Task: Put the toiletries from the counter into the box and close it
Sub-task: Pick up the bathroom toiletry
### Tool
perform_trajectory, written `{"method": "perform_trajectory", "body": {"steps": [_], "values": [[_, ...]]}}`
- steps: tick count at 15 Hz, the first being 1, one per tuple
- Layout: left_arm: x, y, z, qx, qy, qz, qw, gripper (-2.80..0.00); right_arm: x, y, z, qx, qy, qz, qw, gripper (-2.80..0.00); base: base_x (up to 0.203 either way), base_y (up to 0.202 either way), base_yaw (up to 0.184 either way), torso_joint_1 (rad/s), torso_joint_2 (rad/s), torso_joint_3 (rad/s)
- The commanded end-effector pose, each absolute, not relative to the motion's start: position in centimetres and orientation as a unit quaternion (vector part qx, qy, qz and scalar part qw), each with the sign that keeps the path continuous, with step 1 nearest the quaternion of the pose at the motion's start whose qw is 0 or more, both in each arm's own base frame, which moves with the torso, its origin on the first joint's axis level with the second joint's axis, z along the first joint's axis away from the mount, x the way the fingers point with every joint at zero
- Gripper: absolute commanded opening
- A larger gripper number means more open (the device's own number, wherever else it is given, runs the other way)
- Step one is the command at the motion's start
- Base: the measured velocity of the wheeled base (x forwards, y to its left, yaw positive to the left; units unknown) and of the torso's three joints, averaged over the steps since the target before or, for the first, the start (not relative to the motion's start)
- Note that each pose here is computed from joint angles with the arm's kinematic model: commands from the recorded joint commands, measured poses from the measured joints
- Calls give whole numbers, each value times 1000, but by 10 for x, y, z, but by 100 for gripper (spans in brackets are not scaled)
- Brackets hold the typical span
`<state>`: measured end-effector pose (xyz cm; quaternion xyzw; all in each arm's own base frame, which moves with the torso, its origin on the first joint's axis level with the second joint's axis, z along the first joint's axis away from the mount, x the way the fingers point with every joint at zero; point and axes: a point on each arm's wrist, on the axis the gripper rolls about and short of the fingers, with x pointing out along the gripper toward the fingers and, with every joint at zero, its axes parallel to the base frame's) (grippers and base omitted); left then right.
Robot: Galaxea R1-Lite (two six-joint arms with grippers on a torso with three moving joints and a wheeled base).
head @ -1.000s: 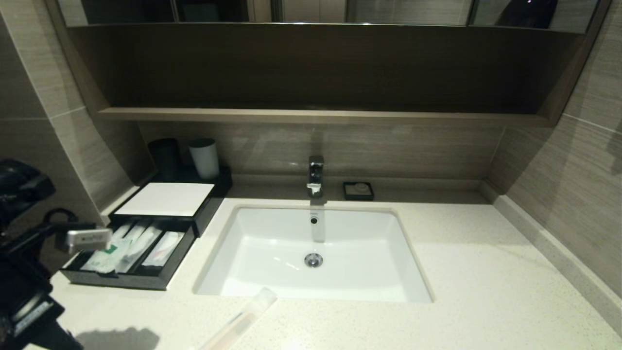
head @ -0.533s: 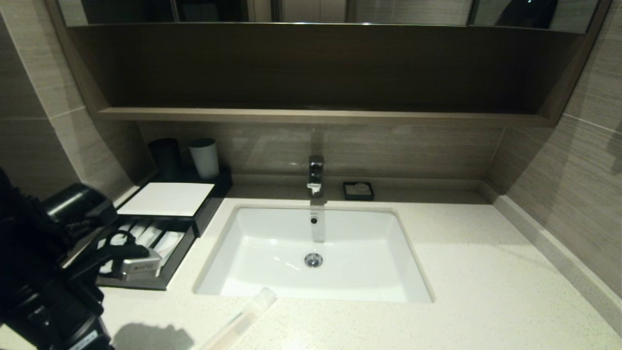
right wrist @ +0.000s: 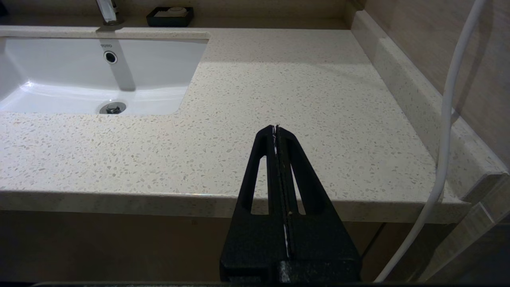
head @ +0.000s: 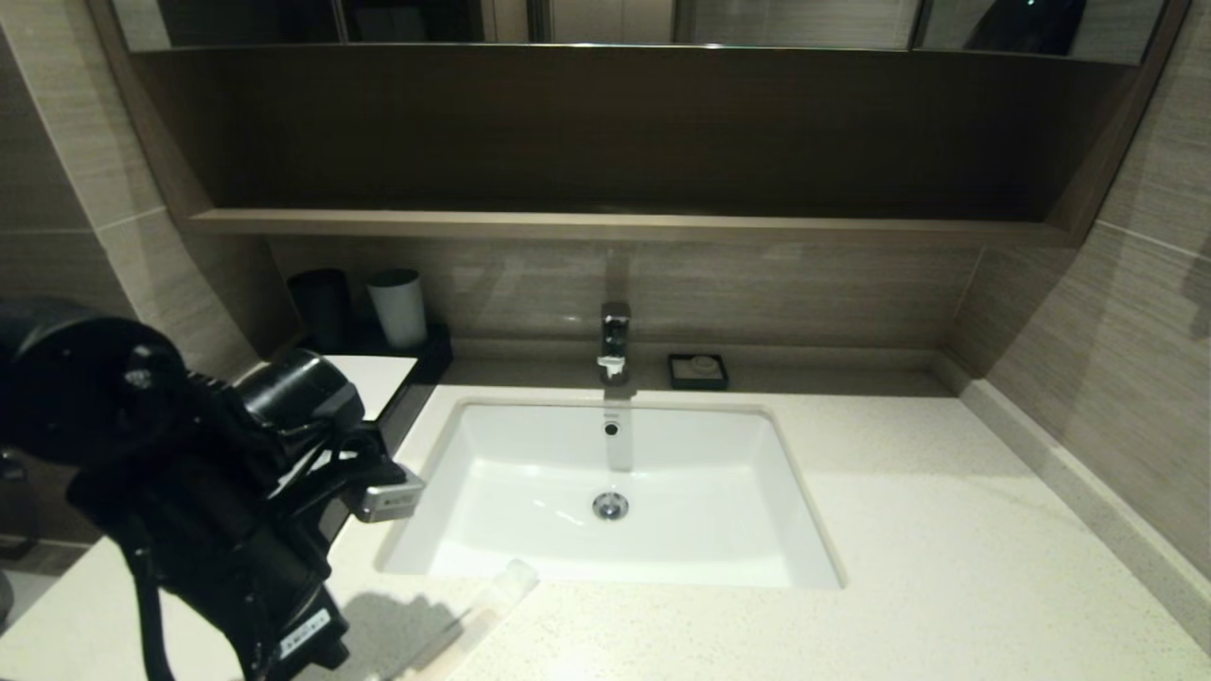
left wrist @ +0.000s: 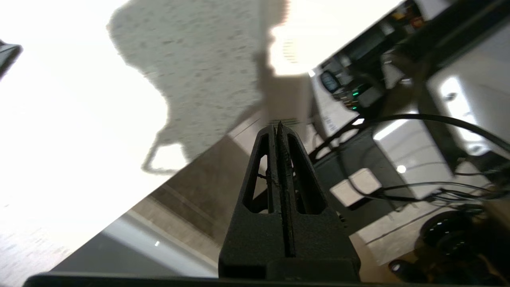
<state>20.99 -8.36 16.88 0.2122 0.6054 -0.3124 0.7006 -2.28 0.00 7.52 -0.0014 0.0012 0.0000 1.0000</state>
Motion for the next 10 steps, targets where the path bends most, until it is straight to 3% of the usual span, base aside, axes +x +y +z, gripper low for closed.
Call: {"method": "perform_trajectory", "body": {"steps": [1,5,10], "values": [[221,-87,156,227,628,-299,681,-280,-23,0,75,-2,1,0,1000,-280,0,0,0,0,0,0],[234,-86,112,232,683,-298,626,-280,-23,0,76,-2,0,0,1000,-280,0,0,0,0,0,0],[254,-88,109,219,638,-334,659,-280,-23,0,75,-2,0,0,1000,-280,0,0,0,0,0,0]]}}
